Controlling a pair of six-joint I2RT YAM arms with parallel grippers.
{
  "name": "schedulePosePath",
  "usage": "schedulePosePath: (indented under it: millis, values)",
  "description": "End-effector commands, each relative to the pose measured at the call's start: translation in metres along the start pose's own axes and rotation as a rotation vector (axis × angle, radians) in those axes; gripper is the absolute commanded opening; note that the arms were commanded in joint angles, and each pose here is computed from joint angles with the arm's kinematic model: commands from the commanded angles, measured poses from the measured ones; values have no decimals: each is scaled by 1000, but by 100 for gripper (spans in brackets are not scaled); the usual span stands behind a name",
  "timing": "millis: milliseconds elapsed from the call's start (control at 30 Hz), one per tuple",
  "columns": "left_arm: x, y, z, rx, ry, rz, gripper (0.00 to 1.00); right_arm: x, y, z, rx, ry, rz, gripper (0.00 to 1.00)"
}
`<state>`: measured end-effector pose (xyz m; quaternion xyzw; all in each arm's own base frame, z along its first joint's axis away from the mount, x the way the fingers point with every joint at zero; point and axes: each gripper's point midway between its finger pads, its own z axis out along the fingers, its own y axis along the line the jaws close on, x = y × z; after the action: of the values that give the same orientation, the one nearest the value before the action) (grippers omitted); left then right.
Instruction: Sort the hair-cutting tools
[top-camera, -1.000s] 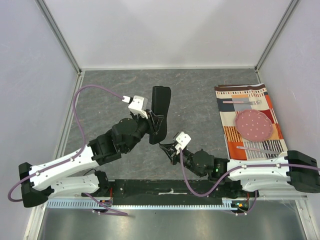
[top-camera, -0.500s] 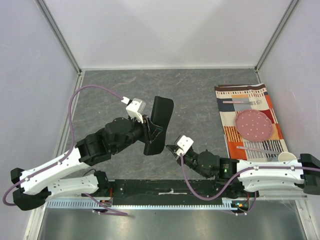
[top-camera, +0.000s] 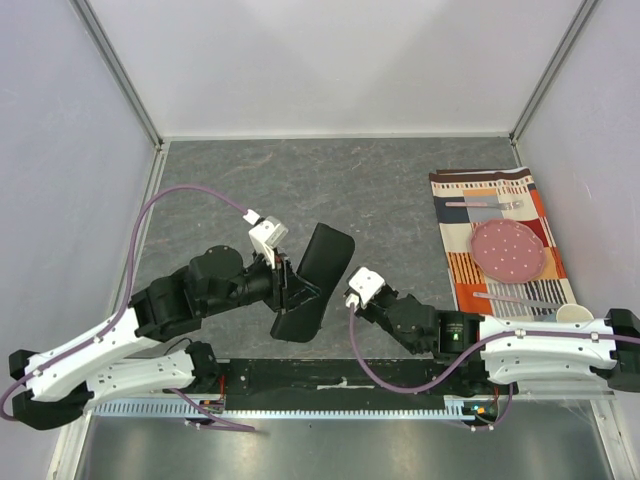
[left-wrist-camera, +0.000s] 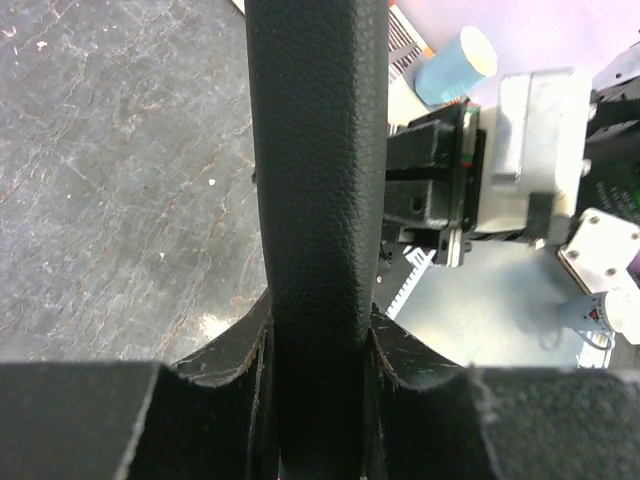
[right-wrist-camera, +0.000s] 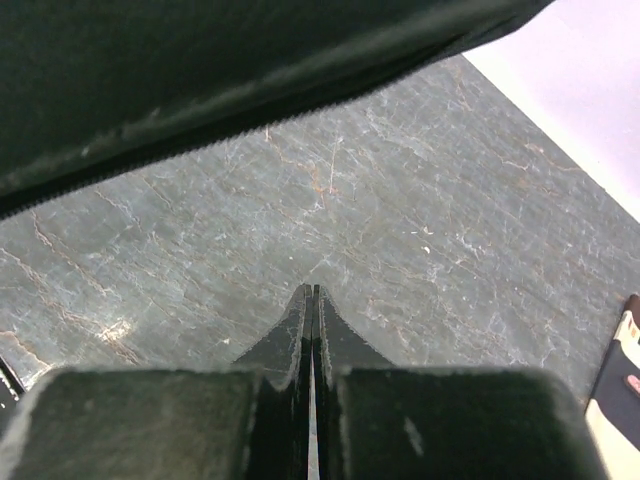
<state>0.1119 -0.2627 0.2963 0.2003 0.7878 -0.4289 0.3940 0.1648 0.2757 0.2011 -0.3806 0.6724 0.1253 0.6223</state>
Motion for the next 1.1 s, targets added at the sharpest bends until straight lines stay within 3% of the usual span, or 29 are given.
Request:
schedulePosePath:
  millis: [0, 133, 233, 600, 700, 833, 1067]
  values:
    - [-13, -15, -13, 74, -61, -34, 2, -29, -9, -7, 3, -46, 46, 0]
    - [-19, -13, -14, 52, -73, -21, 2, -36, 15, -13, -150, -88, 92, 39]
    - [-21, -13, -11, 39, -65, -12, 2, -33, 38, -18, -263, -86, 143, 47]
    - [-23, -12, 5, -58, 72, 43, 2, -21, 85, -19, -467, -90, 202, 51]
    - [-30, -11, 5, -91, 89, 61, 2, -14, 89, -16, -468, -67, 190, 51]
    - [-26, -2, 11, -176, 171, 83, 2, -14, 88, -16, -458, -101, 219, 51]
    - [-25, 7, 22, -244, 212, 99, 2, -22, 77, -14, -397, -166, 261, 50]
